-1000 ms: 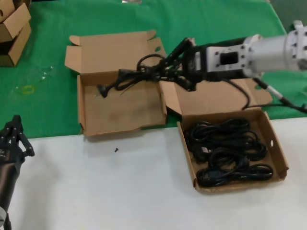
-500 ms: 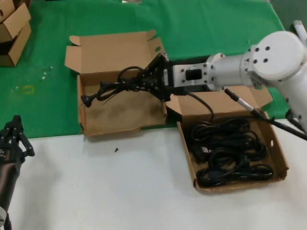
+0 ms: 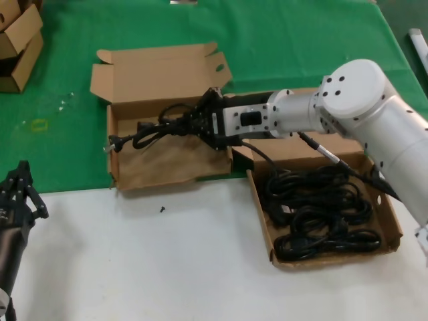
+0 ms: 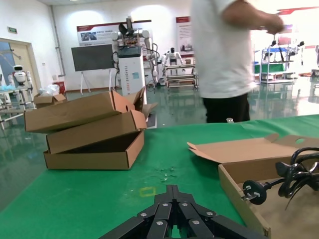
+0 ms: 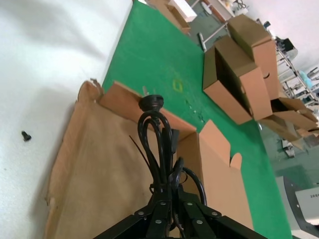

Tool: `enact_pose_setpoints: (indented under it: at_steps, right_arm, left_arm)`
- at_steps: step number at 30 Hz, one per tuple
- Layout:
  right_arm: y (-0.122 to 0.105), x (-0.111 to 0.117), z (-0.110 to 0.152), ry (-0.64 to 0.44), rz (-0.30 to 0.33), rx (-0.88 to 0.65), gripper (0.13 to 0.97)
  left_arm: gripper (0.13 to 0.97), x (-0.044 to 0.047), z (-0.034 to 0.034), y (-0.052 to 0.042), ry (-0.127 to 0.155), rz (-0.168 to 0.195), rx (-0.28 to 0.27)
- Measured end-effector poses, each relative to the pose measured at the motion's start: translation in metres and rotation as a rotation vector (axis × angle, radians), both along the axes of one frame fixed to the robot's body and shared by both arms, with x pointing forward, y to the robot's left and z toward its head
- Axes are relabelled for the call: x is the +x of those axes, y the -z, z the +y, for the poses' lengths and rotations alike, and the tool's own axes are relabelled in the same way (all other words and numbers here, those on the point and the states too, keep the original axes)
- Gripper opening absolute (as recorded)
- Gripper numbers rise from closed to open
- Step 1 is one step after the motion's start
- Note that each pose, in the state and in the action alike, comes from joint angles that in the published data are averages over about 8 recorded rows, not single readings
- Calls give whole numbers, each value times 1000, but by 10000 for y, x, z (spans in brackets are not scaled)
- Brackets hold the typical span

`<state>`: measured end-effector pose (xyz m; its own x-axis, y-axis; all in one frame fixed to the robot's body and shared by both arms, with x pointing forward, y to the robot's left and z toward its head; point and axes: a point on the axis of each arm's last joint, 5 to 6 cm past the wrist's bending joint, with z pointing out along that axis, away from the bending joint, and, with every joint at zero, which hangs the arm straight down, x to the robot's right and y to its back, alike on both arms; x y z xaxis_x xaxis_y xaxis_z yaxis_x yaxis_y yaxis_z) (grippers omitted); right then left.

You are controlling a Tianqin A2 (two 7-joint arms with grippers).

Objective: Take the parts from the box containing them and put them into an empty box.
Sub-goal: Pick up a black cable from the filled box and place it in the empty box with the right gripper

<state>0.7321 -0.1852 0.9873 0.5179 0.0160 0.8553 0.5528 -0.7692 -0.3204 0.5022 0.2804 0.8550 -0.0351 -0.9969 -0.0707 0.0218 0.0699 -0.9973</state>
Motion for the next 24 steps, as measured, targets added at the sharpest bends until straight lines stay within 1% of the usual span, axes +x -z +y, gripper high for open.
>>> enact_pose_setpoints:
  at_steps: [11,19,23,24]
  right_arm:
    - [132,113,35,18,-19,-38,159]
    - [163,100,33,19,-21,-33,228]
    - [145,69,9,19,-17,-21,228]
    - [137,56,-1,19,-15,-17,245]
  left_arm:
    - [142,0,0,0,0,0,0]
    - [142,0,0,0,0,0,0]
    - [142,0,0,0,0,0,0]
    - [142,0,0,0,0,0,0]
